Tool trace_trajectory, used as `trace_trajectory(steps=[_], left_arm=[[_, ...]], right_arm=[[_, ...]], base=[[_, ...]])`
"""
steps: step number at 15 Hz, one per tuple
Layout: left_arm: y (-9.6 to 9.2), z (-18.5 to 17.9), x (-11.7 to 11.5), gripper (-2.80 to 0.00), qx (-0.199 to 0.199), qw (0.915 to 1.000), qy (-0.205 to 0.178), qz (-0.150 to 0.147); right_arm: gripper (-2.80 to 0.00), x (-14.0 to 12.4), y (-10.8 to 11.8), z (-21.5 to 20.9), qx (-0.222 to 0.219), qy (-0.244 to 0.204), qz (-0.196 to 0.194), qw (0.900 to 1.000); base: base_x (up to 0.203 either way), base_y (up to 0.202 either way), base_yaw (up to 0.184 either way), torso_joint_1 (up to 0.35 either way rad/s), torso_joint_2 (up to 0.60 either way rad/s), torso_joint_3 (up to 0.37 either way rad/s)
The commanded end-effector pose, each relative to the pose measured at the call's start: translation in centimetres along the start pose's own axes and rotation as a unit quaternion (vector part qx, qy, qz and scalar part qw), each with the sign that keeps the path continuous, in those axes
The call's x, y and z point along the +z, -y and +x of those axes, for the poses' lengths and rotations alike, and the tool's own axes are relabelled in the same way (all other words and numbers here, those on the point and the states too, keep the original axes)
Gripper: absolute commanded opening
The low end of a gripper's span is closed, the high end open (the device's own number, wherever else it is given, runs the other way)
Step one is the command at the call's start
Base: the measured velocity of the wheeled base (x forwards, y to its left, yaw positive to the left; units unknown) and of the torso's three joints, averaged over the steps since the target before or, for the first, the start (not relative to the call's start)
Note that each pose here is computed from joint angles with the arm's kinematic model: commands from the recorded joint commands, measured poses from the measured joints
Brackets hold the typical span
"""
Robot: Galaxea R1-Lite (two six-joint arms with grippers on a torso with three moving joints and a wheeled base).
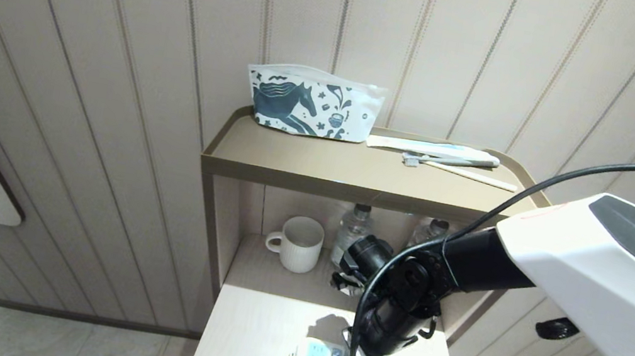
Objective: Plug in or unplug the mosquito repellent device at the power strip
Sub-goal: Hold the socket with your left hand and unplug it with your right hand
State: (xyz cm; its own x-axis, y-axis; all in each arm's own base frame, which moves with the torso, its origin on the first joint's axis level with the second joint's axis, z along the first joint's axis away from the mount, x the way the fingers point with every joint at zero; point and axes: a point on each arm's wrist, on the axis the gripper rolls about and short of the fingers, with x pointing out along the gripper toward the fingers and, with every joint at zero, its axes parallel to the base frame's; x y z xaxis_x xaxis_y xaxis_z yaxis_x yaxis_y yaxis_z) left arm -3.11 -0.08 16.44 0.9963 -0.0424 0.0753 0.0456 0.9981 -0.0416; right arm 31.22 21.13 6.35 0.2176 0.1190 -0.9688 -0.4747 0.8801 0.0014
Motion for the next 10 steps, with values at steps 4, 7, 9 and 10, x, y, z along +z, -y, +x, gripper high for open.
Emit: trace_trajectory(steps=[4, 7, 9, 10], left_arm=[[0.3, 10.5, 2.4, -2.8, -0.08, 0.9704, -0.228, 0.005], [3.6, 12.8, 0.5, -2.8, -0.198, 0.929, -0.313, 0.006], [7.4, 14.5, -1.6, -2.8, -0.238, 0.898, -0.369, 0.024], [9.2, 15.3, -2.8, -2.8, -0.241, 0.8918, -0.382, 0.032]], right_arm=[[-2.8, -0.2, -0.5, -1.4, 0.004, 0.013, -0.005, 1.0], [-2.8, -0.2, -0.5, -1.2, 0.004, 0.012, -0.005, 1.0], [-2.8, -0.3, -0.5, -1.3, 0.004, 0.011, -0.005, 1.0], [-2.8, -0.3, -0.5, -1.3, 0.004, 0.012, -0.006, 1.0]], base=[[0.0, 0.0, 0.0, 0.0, 0.0, 0.0], [0.0, 0.0, 0.0, 0.0, 0.0, 0.0], [0.0, 0.0, 0.0, 0.0, 0.0, 0.0], [0.0, 0.0, 0.0, 0.0, 0.0, 0.0]])
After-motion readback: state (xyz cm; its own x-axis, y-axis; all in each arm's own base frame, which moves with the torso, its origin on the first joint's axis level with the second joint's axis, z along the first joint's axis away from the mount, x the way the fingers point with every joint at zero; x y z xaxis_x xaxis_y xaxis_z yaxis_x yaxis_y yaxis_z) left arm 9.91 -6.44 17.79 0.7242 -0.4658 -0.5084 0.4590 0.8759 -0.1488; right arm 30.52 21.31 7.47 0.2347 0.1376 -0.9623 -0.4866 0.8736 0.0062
